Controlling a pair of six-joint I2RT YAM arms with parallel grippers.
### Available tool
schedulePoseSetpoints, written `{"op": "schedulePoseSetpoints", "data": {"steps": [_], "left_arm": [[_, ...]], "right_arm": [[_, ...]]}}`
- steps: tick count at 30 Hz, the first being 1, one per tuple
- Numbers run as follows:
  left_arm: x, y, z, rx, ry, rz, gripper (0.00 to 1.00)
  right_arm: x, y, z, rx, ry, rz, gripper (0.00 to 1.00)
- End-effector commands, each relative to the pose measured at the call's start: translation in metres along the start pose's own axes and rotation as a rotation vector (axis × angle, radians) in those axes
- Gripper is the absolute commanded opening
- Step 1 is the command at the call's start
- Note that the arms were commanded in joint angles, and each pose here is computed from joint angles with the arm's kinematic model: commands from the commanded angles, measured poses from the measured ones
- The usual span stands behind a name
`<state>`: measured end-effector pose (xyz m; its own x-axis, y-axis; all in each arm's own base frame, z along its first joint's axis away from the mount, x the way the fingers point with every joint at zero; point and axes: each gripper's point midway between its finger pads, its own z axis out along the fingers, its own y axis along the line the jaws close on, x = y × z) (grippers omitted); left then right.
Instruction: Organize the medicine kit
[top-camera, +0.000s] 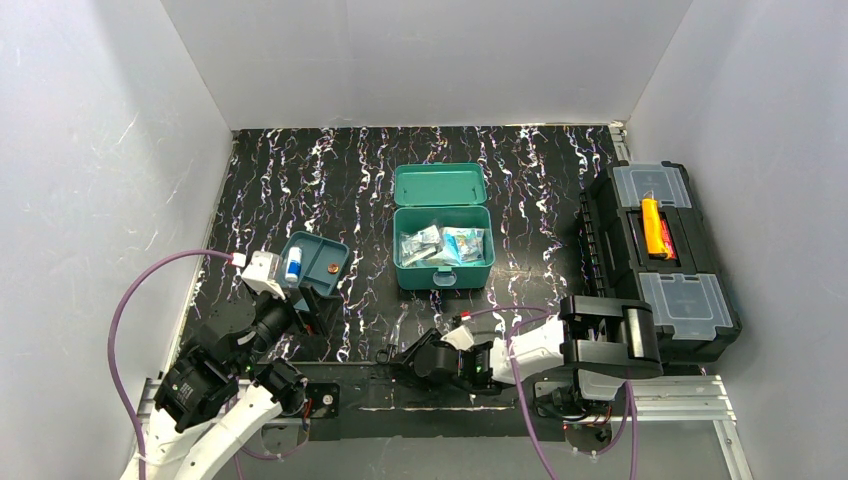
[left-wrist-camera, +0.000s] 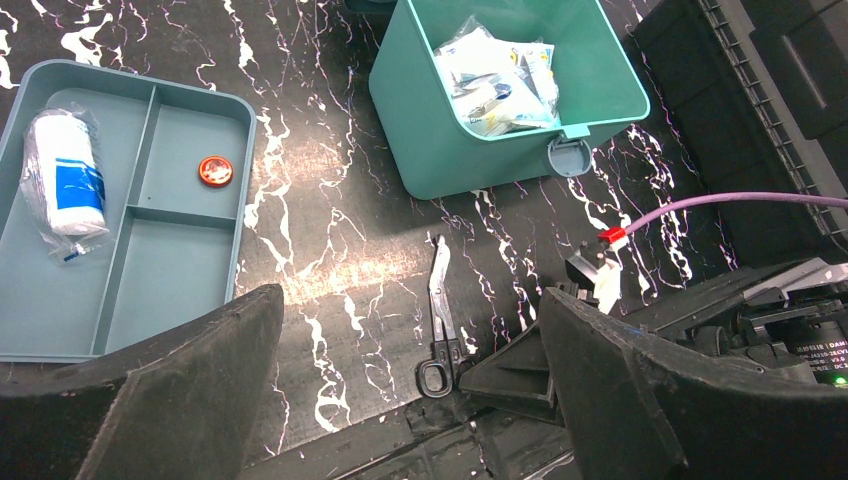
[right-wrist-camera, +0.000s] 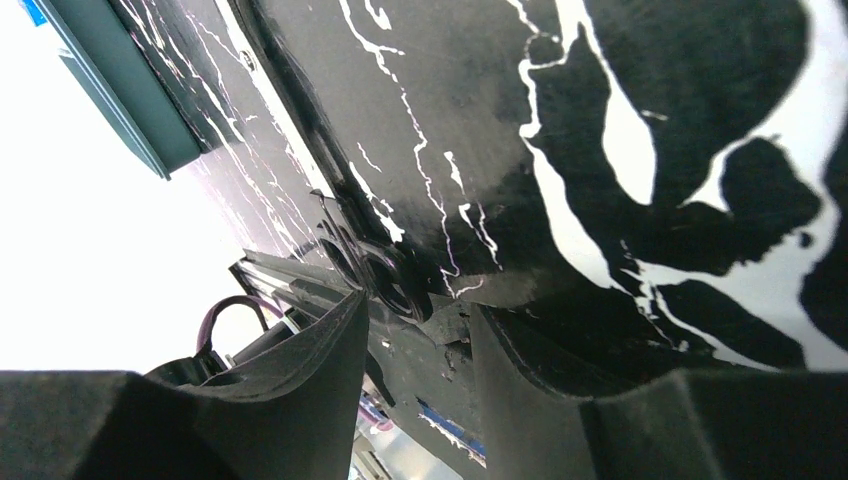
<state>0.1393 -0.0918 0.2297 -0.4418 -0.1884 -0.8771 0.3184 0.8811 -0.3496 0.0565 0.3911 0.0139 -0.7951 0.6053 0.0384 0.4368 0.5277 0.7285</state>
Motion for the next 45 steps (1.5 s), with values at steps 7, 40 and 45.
{"op": "schedulePoseSetpoints", "data": {"steps": [7,40,45], "left_arm": [[0.001,0.000,0.003,-0.001,-0.001,0.006,1.00],[0.003,0.000,0.006,-0.008,0.021,0.014,1.00],[0.003,0.001,0.006,-0.013,0.021,0.014,0.99]], "right_arm": [[-0.035,-0.038,0.003,0.078,-0.146,0.015,0.47],[-0.046,-0.044,0.007,0.032,-0.175,0.053,0.10],[-0.045,-0.039,0.004,0.021,-0.173,0.024,0.01]]}}
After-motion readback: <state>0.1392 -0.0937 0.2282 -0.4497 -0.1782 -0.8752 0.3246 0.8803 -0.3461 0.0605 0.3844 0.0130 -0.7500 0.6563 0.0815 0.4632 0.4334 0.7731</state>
